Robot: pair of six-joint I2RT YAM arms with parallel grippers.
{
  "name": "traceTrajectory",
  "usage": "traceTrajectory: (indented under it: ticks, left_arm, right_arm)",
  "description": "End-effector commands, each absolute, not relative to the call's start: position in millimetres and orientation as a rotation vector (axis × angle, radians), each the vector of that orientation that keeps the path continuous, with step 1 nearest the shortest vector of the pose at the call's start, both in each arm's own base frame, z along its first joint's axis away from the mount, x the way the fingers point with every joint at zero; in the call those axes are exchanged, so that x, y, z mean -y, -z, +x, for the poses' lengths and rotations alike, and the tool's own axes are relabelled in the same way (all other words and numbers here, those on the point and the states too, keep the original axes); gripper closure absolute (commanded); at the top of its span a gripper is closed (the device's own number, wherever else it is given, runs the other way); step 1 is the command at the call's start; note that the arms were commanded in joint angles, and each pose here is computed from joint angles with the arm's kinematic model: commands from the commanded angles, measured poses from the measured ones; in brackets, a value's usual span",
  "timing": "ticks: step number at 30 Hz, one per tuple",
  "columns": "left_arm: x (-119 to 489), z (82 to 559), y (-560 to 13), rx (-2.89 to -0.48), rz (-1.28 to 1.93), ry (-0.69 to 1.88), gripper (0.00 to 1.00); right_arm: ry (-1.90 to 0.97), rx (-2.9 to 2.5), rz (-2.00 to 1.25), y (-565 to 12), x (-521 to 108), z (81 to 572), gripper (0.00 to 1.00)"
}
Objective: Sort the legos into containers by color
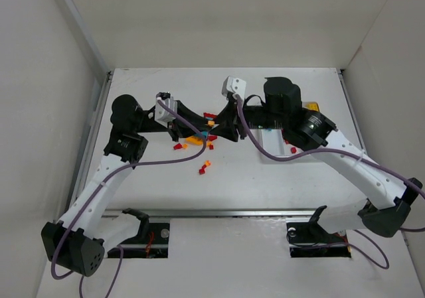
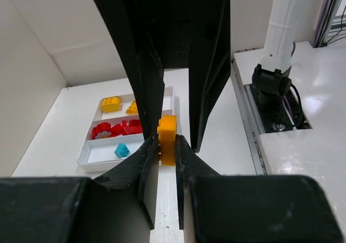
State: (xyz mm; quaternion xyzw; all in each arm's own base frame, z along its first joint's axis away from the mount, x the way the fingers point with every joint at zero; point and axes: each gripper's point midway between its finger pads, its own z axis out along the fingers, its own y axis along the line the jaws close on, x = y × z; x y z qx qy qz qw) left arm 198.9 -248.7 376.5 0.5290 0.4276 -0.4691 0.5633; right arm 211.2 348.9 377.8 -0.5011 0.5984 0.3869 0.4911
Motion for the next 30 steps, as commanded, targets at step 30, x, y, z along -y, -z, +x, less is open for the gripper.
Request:
traceTrajectory:
  ticks: [30]
  left_arm:
    - [249, 178, -387, -0.942, 1.252, 1.091, 1.0]
  right_arm:
    - [-1.006, -1.3, -1.181, -415, -353, 189, 0.8]
